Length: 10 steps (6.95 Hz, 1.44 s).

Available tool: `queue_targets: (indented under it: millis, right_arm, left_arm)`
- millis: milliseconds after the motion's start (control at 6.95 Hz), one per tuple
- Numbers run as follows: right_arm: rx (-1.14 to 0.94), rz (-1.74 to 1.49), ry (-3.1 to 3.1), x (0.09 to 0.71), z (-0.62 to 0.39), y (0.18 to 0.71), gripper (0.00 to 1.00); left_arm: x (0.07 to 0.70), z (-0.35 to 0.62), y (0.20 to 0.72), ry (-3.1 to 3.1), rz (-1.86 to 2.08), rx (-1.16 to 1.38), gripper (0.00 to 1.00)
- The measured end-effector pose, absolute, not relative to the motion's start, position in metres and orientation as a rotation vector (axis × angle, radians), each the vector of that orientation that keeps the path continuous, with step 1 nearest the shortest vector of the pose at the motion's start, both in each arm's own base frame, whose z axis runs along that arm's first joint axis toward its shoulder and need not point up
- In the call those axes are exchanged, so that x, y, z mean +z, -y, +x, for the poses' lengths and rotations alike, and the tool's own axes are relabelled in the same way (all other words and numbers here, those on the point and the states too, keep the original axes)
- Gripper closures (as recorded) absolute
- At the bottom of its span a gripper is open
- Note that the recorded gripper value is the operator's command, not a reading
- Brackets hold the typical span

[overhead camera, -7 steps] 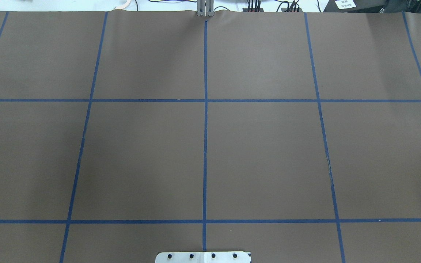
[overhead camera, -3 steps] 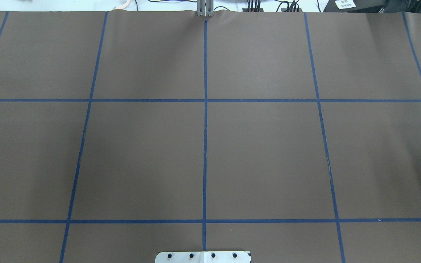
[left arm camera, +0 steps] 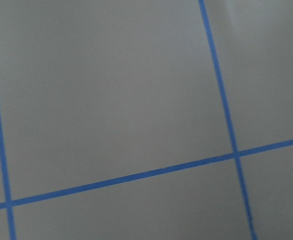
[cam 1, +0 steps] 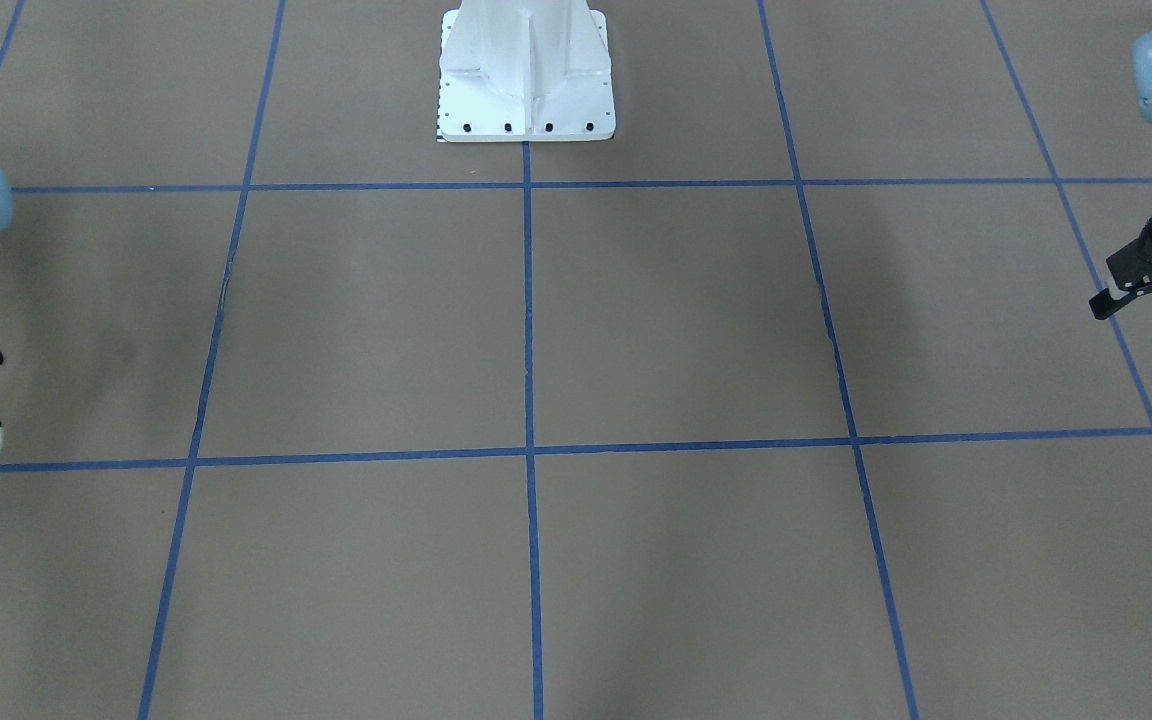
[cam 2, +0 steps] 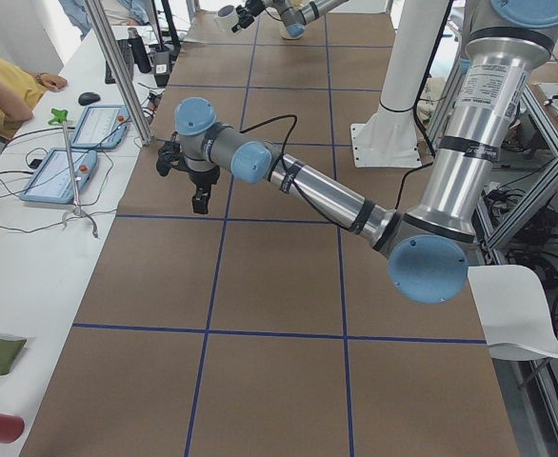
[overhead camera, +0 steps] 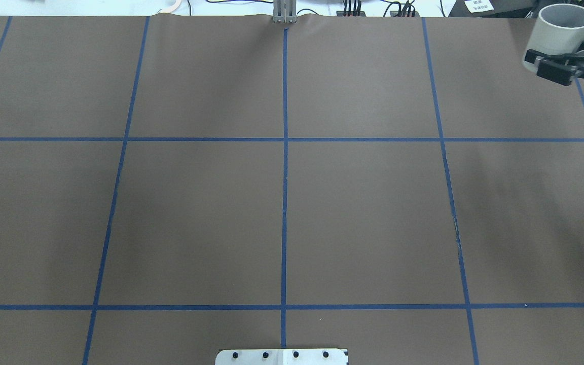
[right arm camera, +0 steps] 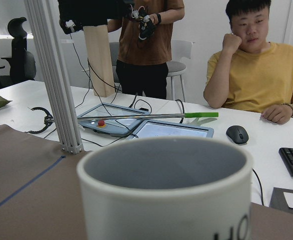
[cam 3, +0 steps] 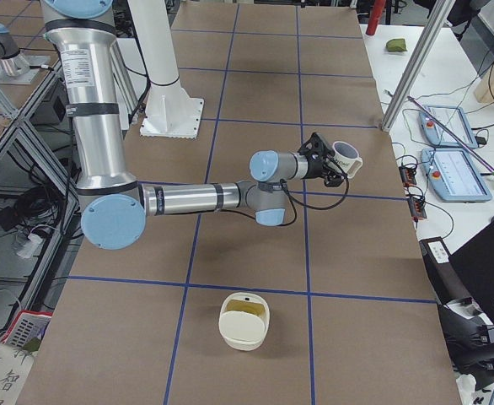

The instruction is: Left arm hands cup to right arm to dump lemon

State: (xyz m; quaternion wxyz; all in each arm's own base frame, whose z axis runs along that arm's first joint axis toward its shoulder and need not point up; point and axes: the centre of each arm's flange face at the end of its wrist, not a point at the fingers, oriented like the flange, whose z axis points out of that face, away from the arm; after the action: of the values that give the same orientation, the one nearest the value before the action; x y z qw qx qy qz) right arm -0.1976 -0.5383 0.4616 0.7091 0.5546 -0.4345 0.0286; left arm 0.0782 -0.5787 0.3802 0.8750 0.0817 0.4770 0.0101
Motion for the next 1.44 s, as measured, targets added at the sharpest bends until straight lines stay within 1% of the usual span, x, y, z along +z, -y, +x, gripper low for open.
queue_targets:
  millis: [144,432,719,863,1151,1439]
  right_arm:
    - [0.079,1.263,0.934,0.433,-0.254,0.542,1.0]
    - [0.037,1.336,0.807,0.363,-0.363,0.536,1.0]
    - [-0.08,1.441,0.67,0.303,-0.422,0.528,1.0]
    - [-0.1,1.469,0.642,0.278,-0.45,0.53,1.0]
    - [-0.087,1.473,0.583,0.24,-0.503,0.531,1.0]
    - [-0.065,1.48,0.561,0.216,-0.528,0.52,1.0]
  left_arm:
    - [0.352,0.094,0.581,-1.049,0.151,-0.026,0.0]
    - [0.298,0.152,0.582,-1.136,0.111,-0.071,0.0]
    - [0.246,0.194,0.583,-1.193,0.079,-0.092,0.0]
    - [0.226,0.209,0.589,-1.208,0.062,-0.101,0.0]
    - [0.189,0.245,0.6,-1.217,0.035,-0.133,0.0]
    - [0.146,0.304,0.589,-1.207,0.035,-0.21,0.0]
